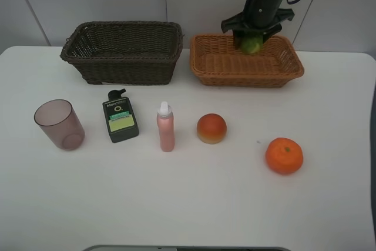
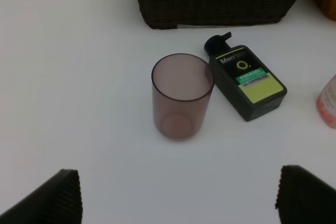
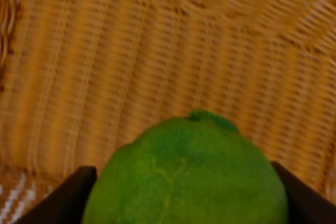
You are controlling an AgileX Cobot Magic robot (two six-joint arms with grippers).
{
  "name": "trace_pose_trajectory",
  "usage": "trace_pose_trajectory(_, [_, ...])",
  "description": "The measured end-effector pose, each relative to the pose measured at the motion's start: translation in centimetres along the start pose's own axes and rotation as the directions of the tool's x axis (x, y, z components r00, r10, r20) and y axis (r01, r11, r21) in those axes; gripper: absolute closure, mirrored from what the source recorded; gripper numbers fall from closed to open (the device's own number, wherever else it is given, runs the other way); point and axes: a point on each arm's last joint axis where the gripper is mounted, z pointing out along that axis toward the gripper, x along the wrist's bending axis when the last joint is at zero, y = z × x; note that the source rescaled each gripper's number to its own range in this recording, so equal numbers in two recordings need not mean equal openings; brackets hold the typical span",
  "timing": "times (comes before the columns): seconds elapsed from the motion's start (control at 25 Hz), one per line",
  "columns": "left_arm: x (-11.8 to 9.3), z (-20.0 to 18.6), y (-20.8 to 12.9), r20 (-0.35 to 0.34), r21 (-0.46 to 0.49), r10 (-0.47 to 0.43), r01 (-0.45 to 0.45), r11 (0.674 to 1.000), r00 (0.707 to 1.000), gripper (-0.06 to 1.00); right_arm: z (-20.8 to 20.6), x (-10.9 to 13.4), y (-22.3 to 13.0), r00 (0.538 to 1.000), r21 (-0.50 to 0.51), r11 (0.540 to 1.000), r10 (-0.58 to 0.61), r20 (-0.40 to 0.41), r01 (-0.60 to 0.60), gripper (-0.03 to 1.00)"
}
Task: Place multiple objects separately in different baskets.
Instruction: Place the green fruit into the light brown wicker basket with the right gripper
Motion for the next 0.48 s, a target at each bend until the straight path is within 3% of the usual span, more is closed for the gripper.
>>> trace_pose_trajectory(0.24, [0.0, 0.0, 0.0, 0.000, 0.000, 0.000, 0.000, 1.000, 1.000, -0.01, 2.9, 0.7, 0.4, 0.997, -0.063, 0.996, 0.068, -0.024, -0.070, 0.45])
trace_pose_trajectory(0.48, [0.0, 0.0, 0.0, 0.000, 0.000, 0.000, 0.000, 1.000, 1.000, -0.01, 5.2, 2.6, 0.2, 0.998, -0.077, 0.996, 0.051, -0.047, -0.054, 0.45])
